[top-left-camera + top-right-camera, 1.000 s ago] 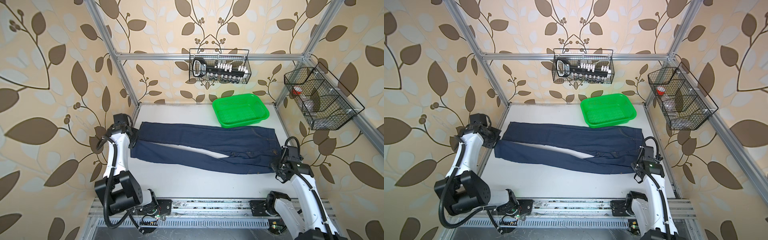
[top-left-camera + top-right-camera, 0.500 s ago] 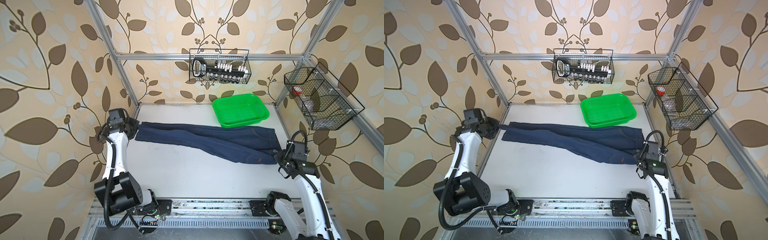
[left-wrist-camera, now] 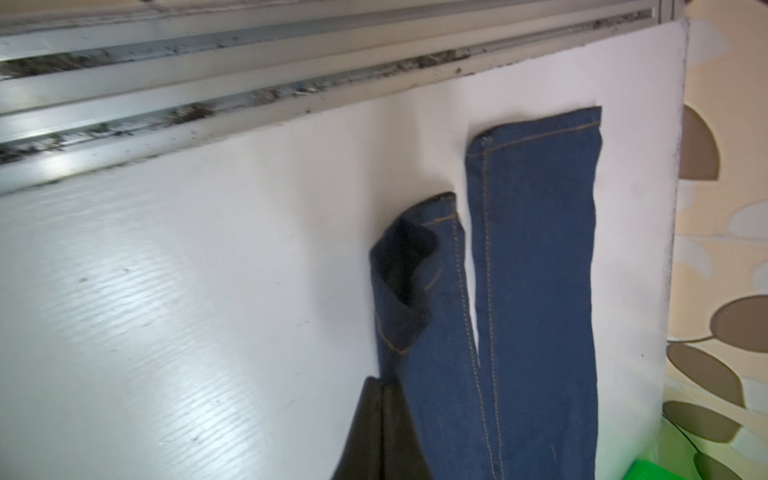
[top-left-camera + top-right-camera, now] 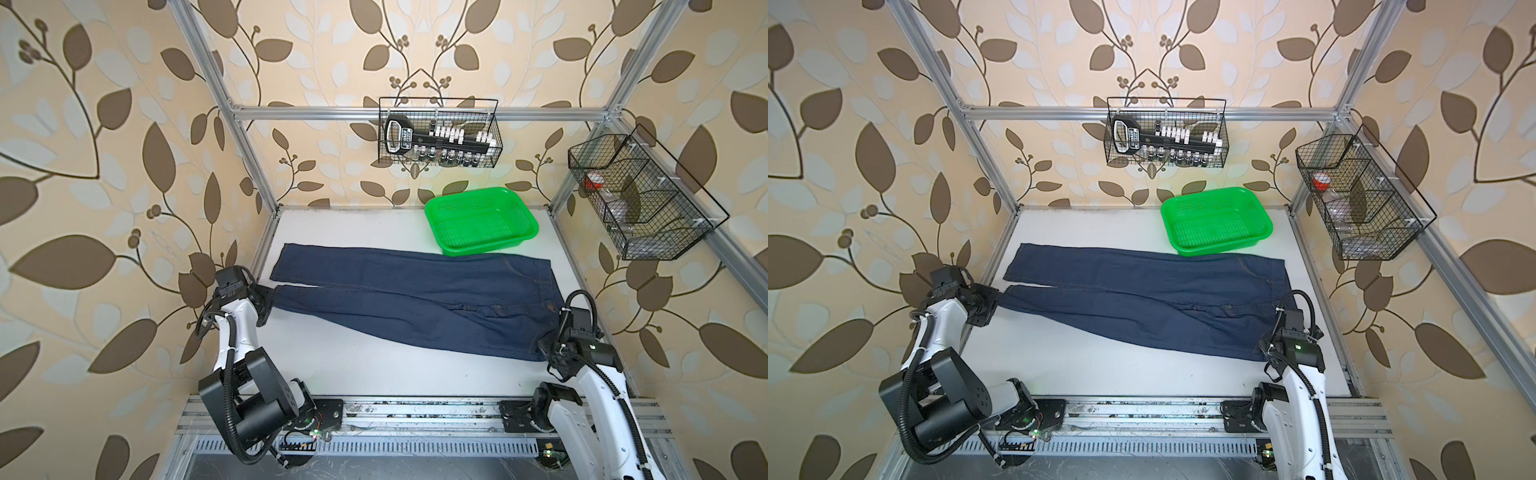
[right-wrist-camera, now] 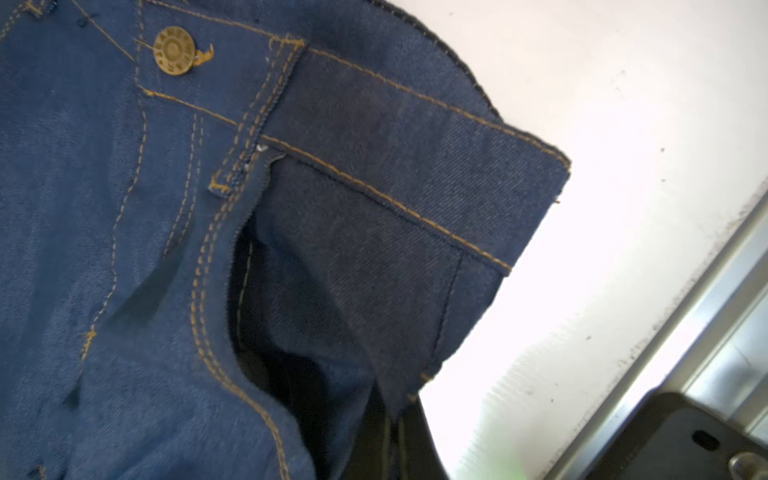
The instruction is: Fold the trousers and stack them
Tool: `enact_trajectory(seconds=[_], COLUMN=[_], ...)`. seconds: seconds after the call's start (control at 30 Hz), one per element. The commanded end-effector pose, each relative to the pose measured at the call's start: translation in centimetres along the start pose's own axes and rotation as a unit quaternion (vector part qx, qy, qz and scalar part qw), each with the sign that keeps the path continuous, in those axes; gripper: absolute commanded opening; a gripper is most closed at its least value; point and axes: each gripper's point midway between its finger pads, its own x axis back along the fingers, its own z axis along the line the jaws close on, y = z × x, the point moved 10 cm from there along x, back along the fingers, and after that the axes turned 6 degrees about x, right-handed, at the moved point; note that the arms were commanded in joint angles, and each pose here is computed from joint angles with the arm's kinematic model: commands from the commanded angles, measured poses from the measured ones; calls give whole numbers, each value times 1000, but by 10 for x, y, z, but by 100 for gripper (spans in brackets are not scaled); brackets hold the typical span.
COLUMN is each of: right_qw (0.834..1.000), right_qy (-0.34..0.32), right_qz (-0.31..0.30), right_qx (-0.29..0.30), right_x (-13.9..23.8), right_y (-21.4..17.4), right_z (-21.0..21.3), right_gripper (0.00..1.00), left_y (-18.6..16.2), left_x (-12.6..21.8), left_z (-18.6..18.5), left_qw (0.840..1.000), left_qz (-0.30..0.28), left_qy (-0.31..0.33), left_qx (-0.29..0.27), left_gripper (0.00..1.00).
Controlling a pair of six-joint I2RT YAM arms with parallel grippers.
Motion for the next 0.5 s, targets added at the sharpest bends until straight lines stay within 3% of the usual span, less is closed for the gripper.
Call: enact_trajectory(seconds=[0.0,0.17,0.47], right_qw=[1000,1000,999], right_qy=[-26,-27,-49], right_qz=[-5,-3,-20], right_qx=[-11,-6,2], right_x=[0,3,22], right_y=[3,4,12], right_z=[-2,-1,2], right_gripper=[3,6,23], left_y=[4,2,0], left_x=[3,4,-5], left_z=[10,21,32], left_qw=[999,998,995], left_qz=[-24,-41,-32], left_qy=[26,54,91], left_qx=[-12,-12,0], left_gripper=[0,0,0])
